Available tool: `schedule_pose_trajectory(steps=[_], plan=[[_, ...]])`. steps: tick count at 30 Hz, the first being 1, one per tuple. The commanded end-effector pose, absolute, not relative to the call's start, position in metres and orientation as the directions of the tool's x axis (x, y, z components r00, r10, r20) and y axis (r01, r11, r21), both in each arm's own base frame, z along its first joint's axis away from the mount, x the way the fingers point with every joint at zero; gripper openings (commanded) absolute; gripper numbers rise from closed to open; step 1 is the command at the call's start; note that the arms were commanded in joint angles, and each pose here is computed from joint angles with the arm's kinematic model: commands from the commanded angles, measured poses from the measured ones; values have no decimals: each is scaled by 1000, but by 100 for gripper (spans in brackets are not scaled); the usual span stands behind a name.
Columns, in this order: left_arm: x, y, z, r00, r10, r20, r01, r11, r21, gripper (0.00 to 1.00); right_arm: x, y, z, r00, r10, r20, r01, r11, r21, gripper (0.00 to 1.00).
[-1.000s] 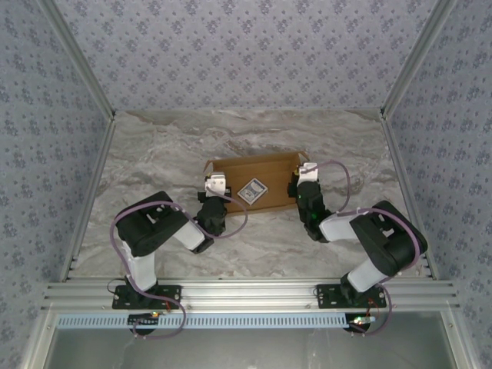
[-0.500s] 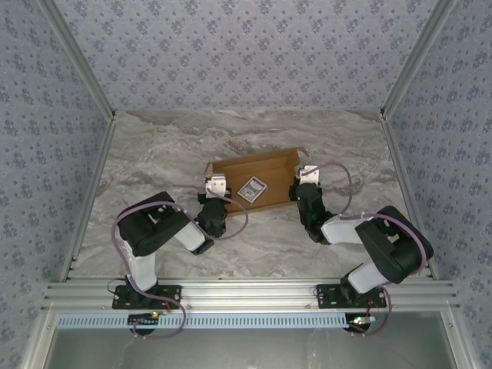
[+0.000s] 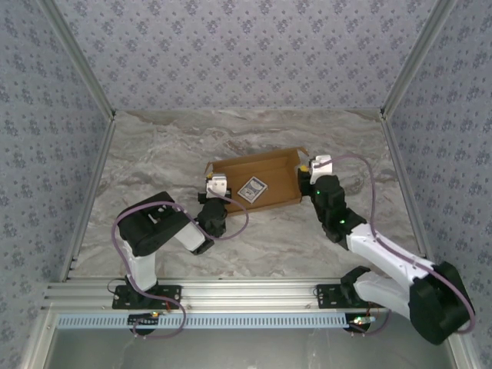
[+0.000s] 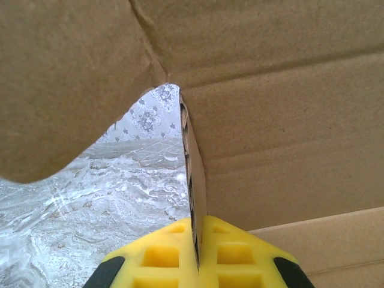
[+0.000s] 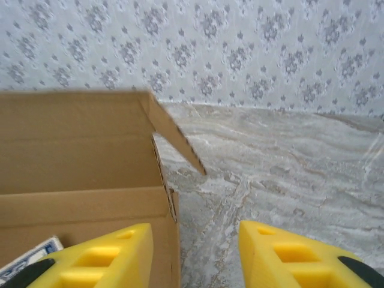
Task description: Fold the paper box
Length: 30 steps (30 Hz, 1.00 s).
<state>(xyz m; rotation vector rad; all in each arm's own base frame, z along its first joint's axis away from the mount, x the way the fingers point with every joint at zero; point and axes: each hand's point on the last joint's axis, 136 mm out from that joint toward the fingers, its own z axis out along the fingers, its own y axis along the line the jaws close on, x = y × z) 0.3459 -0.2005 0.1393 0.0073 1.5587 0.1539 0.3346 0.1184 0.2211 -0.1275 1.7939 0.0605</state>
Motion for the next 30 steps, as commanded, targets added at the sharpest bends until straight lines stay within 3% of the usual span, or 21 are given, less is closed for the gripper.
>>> schedule_pose_trajectory(steps=[1,7,13,21,30], plan=[[342,-191,112,-84,233,-969,-106,965,241,0,328,129,246,-241,-140,-960,-219,972,-86,46],[342,-190,113,-83,232,-969,-108,965,240,0,343,159,298,-250,-195,-948,-327,939,-107,50],[342,-190,112,-84,231,-969,-107,965,240,0,377,202,315,-327,-253,-911,-425,900,-97,52],[343,-191,110,-86,226,-970,-111,966,235,0,397,249,280,-462,-338,-820,-499,863,-75,52],[338,-198,104,-91,219,-972,-104,968,228,0,382,253,241,-554,-384,-739,-503,861,-71,51]])
